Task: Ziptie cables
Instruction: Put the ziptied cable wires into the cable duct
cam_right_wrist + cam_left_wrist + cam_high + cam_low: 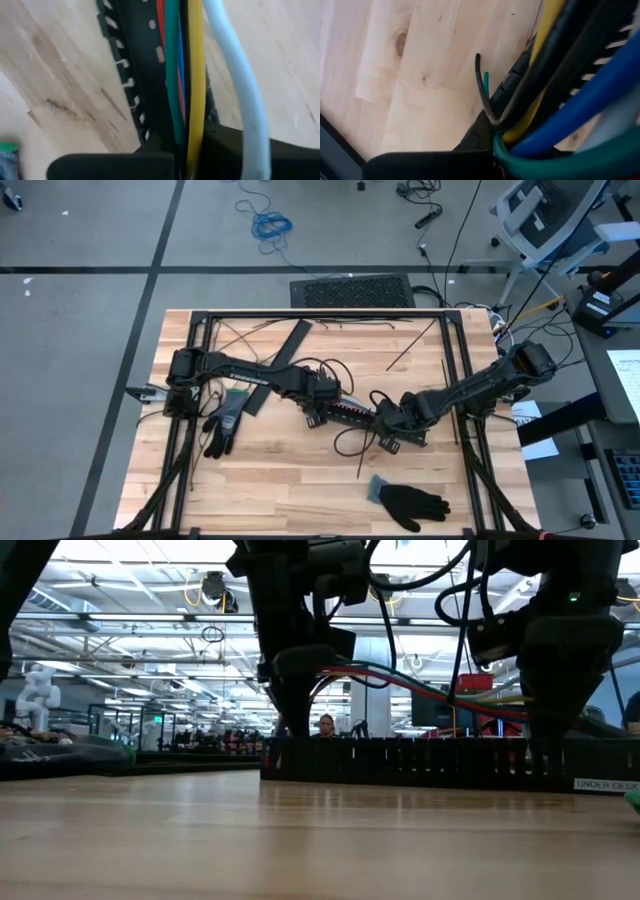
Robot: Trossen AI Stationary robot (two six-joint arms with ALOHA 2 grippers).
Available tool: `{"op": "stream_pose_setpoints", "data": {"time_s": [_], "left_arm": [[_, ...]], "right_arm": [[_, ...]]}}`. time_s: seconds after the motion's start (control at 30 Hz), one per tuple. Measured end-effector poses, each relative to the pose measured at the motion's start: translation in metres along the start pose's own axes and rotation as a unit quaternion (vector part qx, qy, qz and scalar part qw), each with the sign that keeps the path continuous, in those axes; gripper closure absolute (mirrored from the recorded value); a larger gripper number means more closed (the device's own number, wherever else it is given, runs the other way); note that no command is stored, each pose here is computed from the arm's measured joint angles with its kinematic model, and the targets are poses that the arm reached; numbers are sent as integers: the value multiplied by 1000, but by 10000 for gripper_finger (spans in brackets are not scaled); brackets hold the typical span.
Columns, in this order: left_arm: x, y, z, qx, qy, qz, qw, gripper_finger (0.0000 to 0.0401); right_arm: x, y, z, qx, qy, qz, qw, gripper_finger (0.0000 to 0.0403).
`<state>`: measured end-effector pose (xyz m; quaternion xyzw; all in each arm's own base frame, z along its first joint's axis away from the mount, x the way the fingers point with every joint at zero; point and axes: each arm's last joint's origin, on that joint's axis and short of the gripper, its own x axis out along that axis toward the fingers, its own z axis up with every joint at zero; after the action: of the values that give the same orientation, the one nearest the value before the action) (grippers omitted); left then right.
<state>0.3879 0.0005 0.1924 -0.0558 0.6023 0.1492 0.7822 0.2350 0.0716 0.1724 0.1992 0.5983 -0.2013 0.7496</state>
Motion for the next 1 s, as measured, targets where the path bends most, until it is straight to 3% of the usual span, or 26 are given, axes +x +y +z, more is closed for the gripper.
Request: {"op": "stream_pose_setpoints", "data": {"time_s": [0.17, 0.63, 1.0], "left_arm": [[-5, -1, -7, 1, 16, 43, 999, 394], [-25, -2, -19, 35, 84, 90, 992, 395], [-25, -9, -21, 42, 89, 74, 992, 395]], "right_arm": [[1, -4, 6, 4, -9, -1, 1000, 403], [1, -6, 12, -2, -16, 4, 1000, 403], [1, -6, 11, -8, -10, 4, 1000, 403]]}}
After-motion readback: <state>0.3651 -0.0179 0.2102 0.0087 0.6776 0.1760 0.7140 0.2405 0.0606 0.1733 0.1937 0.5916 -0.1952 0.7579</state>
